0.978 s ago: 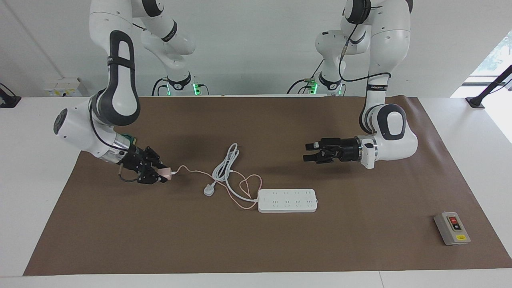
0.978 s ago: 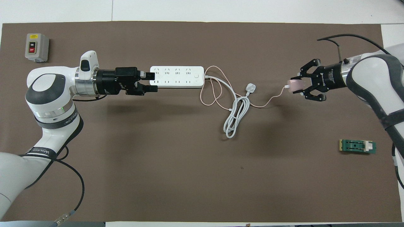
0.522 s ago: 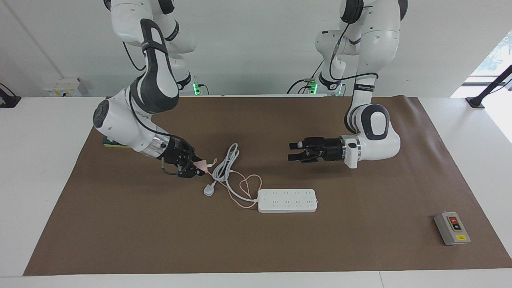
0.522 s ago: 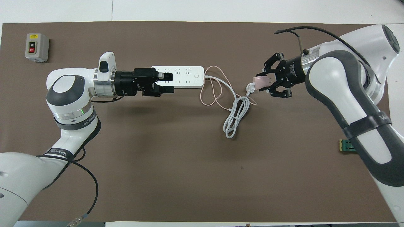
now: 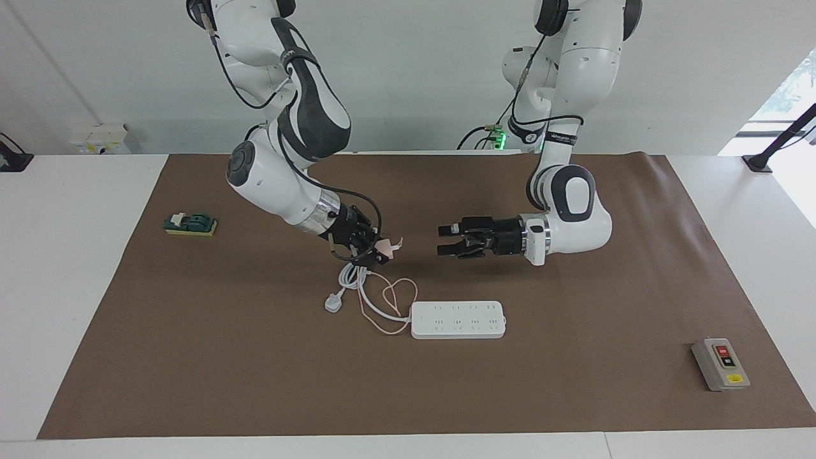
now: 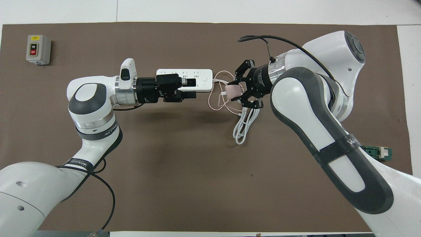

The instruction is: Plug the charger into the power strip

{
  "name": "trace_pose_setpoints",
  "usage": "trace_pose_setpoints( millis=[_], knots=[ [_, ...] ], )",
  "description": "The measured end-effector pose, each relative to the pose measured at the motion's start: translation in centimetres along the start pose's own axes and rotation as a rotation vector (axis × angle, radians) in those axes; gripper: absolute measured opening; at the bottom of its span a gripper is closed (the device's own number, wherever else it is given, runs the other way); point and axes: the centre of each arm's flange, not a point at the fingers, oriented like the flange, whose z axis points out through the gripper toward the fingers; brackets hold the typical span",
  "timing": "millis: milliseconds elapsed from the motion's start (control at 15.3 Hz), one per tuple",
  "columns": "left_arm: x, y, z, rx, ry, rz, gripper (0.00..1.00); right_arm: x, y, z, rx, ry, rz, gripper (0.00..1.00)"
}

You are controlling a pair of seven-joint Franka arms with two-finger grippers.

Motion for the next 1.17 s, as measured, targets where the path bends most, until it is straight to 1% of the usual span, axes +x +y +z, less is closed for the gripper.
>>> trace_pose_setpoints(
  millis=[196, 326, 522, 652, 717, 783, 1043, 1174],
  knots=[
    [-0.2, -0.7, 0.2, -0.008, 0.015, 0.021, 1.00, -1.9, -0.5, -0.3, 0.021, -0.008, 0.023, 0.47],
    [-0.4, -0.8, 0.7, -0.026, 0.020, 0.044, 1.00, -2.6, -0.8, -0.6, 0.030, -0.012, 0.026, 0.47],
    [-1.0, -0.7, 2.4, -0.041, 0.009, 0.060, 1.00, -3.6, -0.9, 0.0, 0.037, -0.013, 0.039, 0.47],
    [-1.2, -0.6, 2.7, -0.043, 0.007, 0.067, 0.97, -5.1, -0.9, 1.1, 0.055, -0.012, 0.056, 0.47],
    [-1.2, -0.6, 2.7, -0.043, 0.006, 0.070, 0.93, -5.7, -0.8, 1.6, 0.057, -0.012, 0.059, 0.47],
    [-1.2, -0.6, 2.8, -0.043, 0.006, 0.073, 0.93, -6.1, -0.7, 2.1, 0.057, -0.013, 0.064, 0.47],
    [-1.2, -0.6, 2.9, -0.042, 0.005, 0.084, 0.90, -5.9, -0.8, 2.4, 0.055, -0.011, 0.097, 0.47],
    [-1.2, -0.6, 2.7, -0.042, 0.008, 0.087, 0.81, -5.8, -0.8, 2.4, 0.056, -0.011, 0.110, 0.47]
  ],
)
